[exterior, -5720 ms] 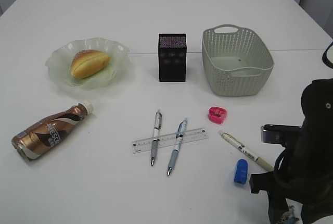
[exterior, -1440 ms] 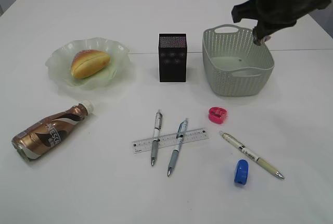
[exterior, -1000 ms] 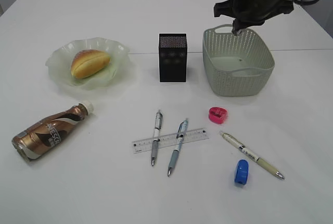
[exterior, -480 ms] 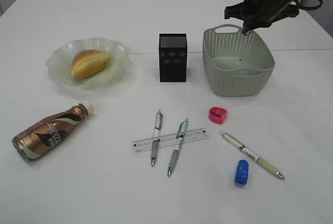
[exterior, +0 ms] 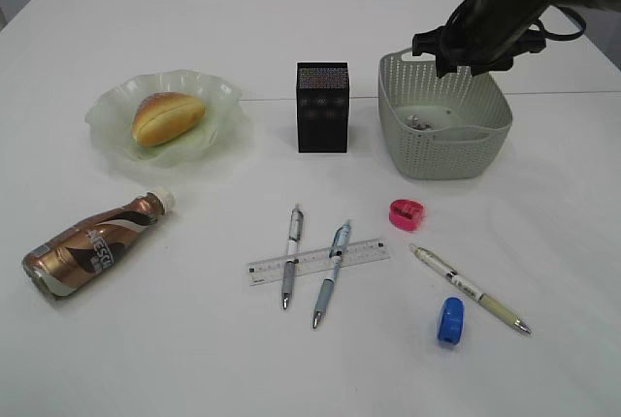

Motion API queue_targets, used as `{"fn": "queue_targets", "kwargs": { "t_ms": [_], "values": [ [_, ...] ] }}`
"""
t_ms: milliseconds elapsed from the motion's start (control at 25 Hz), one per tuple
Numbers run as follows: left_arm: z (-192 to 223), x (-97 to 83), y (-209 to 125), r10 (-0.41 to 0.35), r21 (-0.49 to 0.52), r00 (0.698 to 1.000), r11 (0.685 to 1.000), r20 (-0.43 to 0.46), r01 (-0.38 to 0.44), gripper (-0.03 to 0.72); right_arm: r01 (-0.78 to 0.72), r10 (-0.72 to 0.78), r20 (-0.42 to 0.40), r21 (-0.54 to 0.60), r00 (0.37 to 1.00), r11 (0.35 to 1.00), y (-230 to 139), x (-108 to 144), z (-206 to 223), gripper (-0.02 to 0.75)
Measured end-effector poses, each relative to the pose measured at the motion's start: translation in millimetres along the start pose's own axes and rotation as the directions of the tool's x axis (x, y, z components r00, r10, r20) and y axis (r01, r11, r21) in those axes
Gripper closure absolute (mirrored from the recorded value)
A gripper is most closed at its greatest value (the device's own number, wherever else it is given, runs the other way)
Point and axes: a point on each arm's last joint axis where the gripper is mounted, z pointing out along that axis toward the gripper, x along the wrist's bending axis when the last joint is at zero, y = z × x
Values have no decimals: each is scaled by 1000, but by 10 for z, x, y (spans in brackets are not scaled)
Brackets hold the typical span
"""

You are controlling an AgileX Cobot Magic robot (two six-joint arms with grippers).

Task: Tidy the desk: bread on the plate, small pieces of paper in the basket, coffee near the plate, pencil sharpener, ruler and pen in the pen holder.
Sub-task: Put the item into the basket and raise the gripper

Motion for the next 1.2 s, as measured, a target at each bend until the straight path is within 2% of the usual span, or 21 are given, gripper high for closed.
{"fn": "queue_targets", "kwargs": {
  "t_ms": [200, 520, 640, 840, 960, 1040, 1200],
  "values": [
    [0, 0, 0, -2, 0, 1000, 1000, 0, 2, 129, 51, -52, 22, 32, 998, 998, 94, -20, -104, 326],
    [0, 0, 0, -2, 0, 1000, 1000, 0, 2, 129, 286, -288, 8, 100, 958, 953, 224, -64, -478, 326],
    [0, 0, 0, -2, 0, 1000, 1000, 0, 2, 129, 332, -336, 9, 117, 942, 936, 264, -99, -676, 326],
    [0, 0, 0, -3, 0, 1000, 1000, 0, 3, 129, 300, -310, 18, 211, 950, 930, 252, -177, -1021, 326],
    [0, 0, 0, -9, 0, 1000, 1000, 0, 9, 129, 276, -296, 21, 297, 955, 914, 185, -208, -1107, 326],
    [0, 0, 0, -18, 0, 1000, 1000, 0, 18, 129, 265, -284, 19, 308, 959, 914, 174, -207, -1113, 326],
    [0, 0, 0, -22, 0, 1000, 1000, 0, 22, 129, 202, -196, -52, 317, 979, 927, 147, -124, -1118, 326]
  ]
}}
